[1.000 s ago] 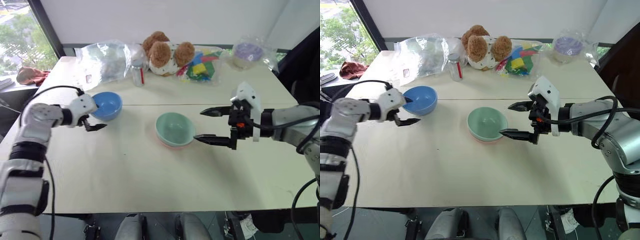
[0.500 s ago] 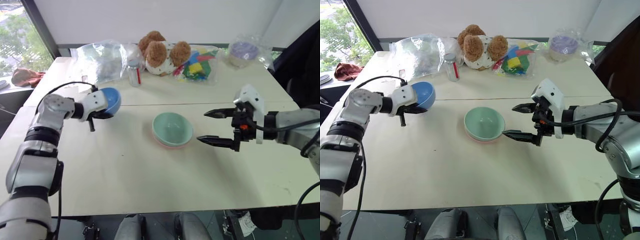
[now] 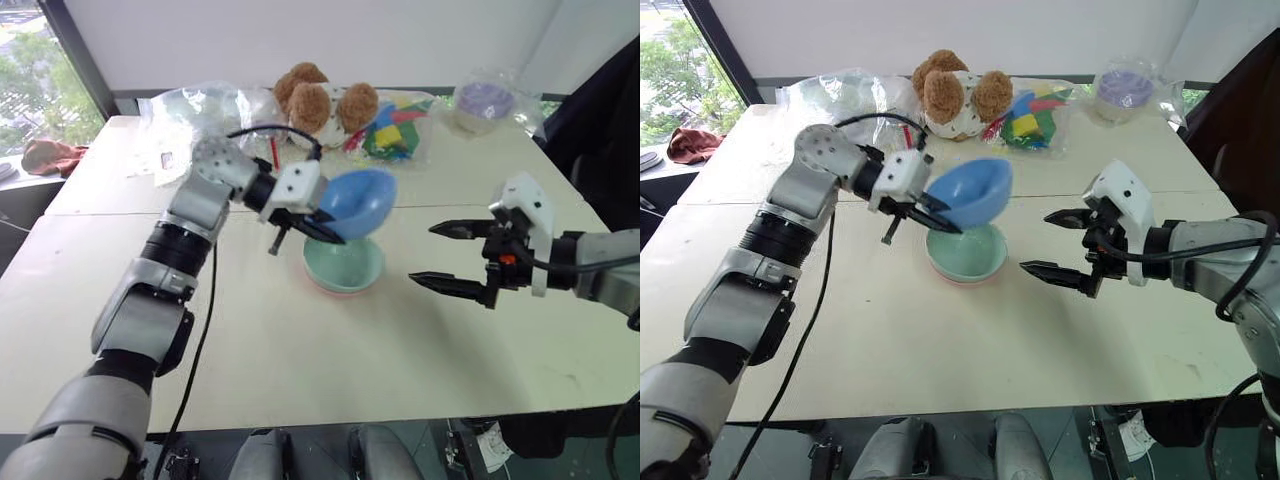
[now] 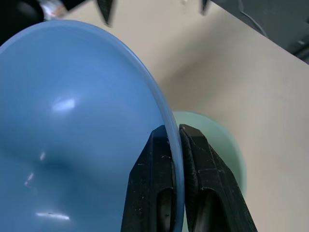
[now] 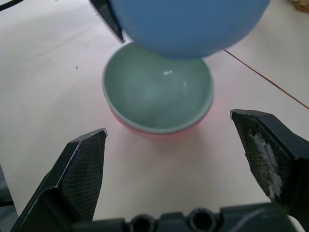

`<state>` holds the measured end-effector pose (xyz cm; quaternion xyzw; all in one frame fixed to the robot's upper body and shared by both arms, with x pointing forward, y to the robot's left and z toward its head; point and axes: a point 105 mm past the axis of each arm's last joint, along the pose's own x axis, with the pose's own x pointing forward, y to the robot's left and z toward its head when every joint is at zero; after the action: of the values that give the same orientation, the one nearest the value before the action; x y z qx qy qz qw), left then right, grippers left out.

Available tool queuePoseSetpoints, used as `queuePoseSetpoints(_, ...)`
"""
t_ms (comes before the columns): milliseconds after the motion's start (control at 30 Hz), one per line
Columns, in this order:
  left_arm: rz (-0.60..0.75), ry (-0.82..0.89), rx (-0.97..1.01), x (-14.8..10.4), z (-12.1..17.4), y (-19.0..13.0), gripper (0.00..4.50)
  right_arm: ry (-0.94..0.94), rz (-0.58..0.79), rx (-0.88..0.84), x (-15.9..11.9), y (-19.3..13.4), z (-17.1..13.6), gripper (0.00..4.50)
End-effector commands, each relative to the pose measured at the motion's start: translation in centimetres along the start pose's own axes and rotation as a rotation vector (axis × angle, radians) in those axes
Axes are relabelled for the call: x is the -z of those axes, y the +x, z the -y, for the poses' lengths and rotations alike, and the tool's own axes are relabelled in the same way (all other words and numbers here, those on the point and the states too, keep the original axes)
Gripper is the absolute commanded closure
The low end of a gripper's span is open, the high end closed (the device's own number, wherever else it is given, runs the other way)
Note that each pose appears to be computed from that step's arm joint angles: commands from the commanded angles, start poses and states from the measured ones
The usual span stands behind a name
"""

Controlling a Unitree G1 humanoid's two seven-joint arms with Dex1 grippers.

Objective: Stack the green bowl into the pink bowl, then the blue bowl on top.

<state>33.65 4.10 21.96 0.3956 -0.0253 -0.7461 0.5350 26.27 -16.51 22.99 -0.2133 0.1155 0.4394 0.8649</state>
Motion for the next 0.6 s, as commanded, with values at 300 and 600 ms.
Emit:
queuePoseSetpoints(300, -0.159, 0.119, 0.18, 1.8, 1.7, 1.0, 3.72, -0.022, 0.014, 0.073, -0.5, -1.3, -0.3, 0.0)
queuePoseSetpoints(600, 0.011, 0.042, 0.01, -1.0, -1.1, -0.7, 0.04, -0.027, 0.004, 0.071, -0.4, -1.1, -0.1, 0.0)
